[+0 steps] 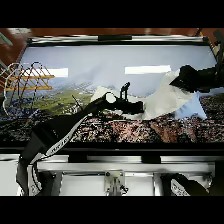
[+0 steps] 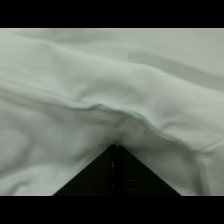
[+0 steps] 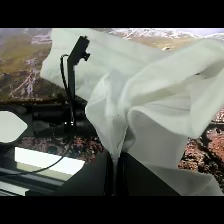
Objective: Fold the shirts.
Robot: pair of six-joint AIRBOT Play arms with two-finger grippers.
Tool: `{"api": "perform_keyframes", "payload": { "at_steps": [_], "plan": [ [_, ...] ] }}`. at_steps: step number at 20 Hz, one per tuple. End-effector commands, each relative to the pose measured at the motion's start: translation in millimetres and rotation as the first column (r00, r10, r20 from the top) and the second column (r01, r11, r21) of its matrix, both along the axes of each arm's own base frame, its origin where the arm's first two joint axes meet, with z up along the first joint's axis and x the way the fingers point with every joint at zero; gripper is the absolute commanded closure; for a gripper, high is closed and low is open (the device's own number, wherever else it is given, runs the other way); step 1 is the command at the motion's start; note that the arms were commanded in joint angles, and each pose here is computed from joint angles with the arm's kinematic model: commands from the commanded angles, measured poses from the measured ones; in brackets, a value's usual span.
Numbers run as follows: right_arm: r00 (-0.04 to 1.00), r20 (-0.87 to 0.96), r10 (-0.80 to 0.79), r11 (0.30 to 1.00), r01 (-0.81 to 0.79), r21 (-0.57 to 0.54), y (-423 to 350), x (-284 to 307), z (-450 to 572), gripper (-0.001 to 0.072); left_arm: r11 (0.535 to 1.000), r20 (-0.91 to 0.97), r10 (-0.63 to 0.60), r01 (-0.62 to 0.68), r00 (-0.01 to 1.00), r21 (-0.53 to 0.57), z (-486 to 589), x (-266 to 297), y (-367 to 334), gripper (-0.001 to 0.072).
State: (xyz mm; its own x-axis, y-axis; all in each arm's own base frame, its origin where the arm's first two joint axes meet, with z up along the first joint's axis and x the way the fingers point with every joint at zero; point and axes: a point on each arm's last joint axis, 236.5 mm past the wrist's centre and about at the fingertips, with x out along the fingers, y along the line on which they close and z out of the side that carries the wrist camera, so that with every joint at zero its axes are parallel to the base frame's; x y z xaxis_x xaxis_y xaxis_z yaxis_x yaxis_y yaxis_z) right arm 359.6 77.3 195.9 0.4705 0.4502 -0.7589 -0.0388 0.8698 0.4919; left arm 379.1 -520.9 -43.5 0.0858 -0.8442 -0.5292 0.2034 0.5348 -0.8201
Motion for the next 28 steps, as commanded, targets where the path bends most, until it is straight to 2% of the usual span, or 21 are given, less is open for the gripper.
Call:
{"api": "perform_keyframes", "payload": {
  "at_steps": [1, 7, 10, 14, 17, 19, 21, 24, 27, 28],
  "plan": [
    [0.999, -0.032, 0.011, 1.000, -0.011, 0.000, 2, -10, -1, 0.0654, 1.000, 0.063, -0.023, 0.022, 0.998, 0.015, 20, 6, 10, 0.0681],
    [1.000, -0.016, -0.007, 1.000, 0.007, -0.020, -4, -4, -2, 0.0655, 0.973, 0.136, -0.103, 0.072, 0.985, 0.218, 66, -1, 111, 0.0680],
    [1.000, 0.021, -0.008, 1.000, 0.009, -0.024, 1, 13, -5, 0.0655, 0.968, 0.289, -0.047, -0.029, 0.956, 0.251, 127, 10, 171, 0.0679],
    [0.995, 0.056, 0.078, 0.997, -0.078, 0.000, 61, 50, -30, 0.0655, 0.945, 0.519, 0.184, -0.296, 0.835, 0.141, 253, 44, 279, 0.0678],
    [0.986, 0.088, 0.143, 0.989, -0.146, 0.024, 130, 79, -65, 0.0655, 0.873, 0.630, 0.348, -0.484, 0.694, 0.051, 327, 42, 370, 0.0677],
    [0.979, 0.133, 0.156, 0.984, -0.166, 0.061, 179, 98, -86, 0.0655, 0.816, 0.676, 0.415, -0.577, 0.609, 0.019, 360, 25, 419, 0.0677],
    [0.976, 0.159, 0.148, 0.981, -0.165, 0.100, 222, 112, -114, 0.0655, 0.767, 0.703, 0.450, -0.641, 0.551, 0.011, 381, 2, 455, 0.0677],
    [0.988, 0.095, 0.120, 0.981, -0.132, 0.141, 263, 117, -172, 0.0655, 0.714, 0.723, 0.470, -0.700, 0.506, 0.025, 395, -30, 486, 0.0675],
    [0.996, -0.005, 0.092, 0.977, -0.090, 0.192, 288, 109, -216, 0.0651, 0.700, 0.723, 0.460, -0.711, 0.515, 0.061, 393, -49, 494, 0.0674],
    [0.997, -0.016, 0.082, 0.976, -0.077, 0.203, 292, 109, -222, 0.0591, 0.709, 0.726, 0.438, -0.700, 0.530, 0.083, 390, -52, 492, 0.0674]
  ]
}}
